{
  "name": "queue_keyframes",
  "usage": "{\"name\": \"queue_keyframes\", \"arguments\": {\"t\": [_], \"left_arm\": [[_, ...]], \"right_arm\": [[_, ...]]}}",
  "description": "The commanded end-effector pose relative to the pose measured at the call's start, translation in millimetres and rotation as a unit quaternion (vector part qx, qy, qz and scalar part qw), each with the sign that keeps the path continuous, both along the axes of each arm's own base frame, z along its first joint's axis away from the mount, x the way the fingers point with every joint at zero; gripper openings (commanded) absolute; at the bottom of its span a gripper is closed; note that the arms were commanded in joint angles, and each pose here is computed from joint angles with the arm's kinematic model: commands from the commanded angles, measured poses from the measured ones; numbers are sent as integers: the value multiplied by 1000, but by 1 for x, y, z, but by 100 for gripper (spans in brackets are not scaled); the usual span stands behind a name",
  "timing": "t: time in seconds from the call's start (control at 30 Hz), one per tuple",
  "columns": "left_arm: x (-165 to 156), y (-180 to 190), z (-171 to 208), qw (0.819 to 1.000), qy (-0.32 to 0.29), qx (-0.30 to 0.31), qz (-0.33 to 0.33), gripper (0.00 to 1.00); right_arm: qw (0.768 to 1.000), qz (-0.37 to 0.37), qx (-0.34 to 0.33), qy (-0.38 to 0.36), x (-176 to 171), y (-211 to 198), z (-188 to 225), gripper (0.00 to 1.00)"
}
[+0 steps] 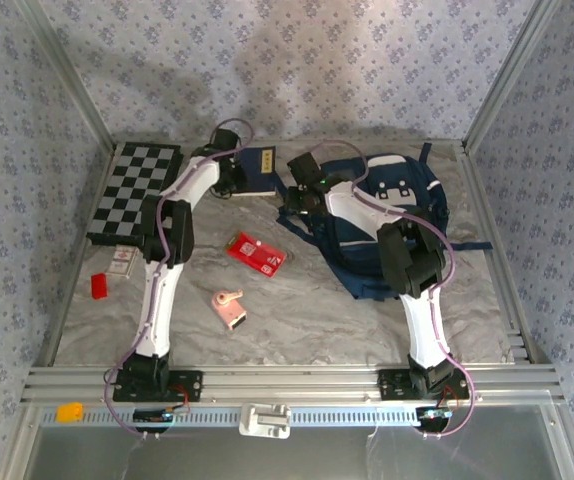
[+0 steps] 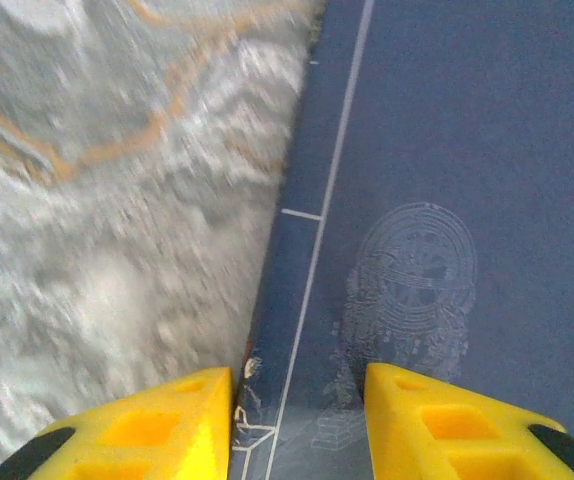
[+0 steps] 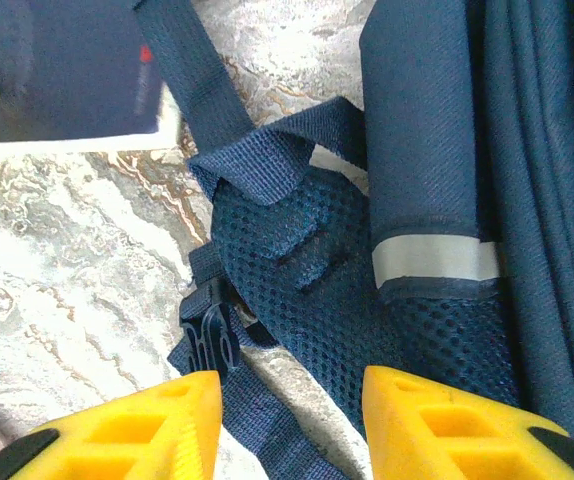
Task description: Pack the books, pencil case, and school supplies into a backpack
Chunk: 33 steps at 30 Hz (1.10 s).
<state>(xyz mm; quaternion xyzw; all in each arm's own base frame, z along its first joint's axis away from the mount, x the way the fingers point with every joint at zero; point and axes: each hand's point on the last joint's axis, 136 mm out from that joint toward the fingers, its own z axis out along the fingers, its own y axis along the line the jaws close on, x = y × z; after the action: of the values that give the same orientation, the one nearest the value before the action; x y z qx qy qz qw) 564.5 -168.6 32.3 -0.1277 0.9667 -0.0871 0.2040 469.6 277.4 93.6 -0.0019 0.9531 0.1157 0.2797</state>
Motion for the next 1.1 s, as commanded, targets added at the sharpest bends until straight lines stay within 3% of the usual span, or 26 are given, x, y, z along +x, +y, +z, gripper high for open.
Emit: {"name": "queue_keyframes", "arguments": {"t": [0.0, 0.2, 0.33, 0.43, 0.6, 0.7, 1.07], "left_arm": [[-59, 13, -33, 991, 109, 70, 11, 37], [-88, 31, -38, 986, 132, 101, 22, 37], [-127, 43, -40, 983, 150, 105, 15, 37], [-149, 37, -34, 987, 146, 59, 5, 37], [-130, 36, -5, 995, 91, -29, 26, 40], [-125, 46, 7, 995, 72, -49, 42, 44], [-124, 33, -9, 992, 55, -108, 39, 44]], "right_arm": [[1000, 6, -5, -14, -4, -4, 18, 42], [1000, 13, 3, -16, -8, 0, 22, 42], [1000, 21, 17, 1, -20, 13, 21, 42], [998, 32, 53, 13, -31, 34, 25, 42], [994, 45, 92, 49, -38, 73, 12, 44], [992, 45, 97, 62, -32, 83, -3, 46], [989, 52, 102, 93, -8, 101, -39, 53]]}}
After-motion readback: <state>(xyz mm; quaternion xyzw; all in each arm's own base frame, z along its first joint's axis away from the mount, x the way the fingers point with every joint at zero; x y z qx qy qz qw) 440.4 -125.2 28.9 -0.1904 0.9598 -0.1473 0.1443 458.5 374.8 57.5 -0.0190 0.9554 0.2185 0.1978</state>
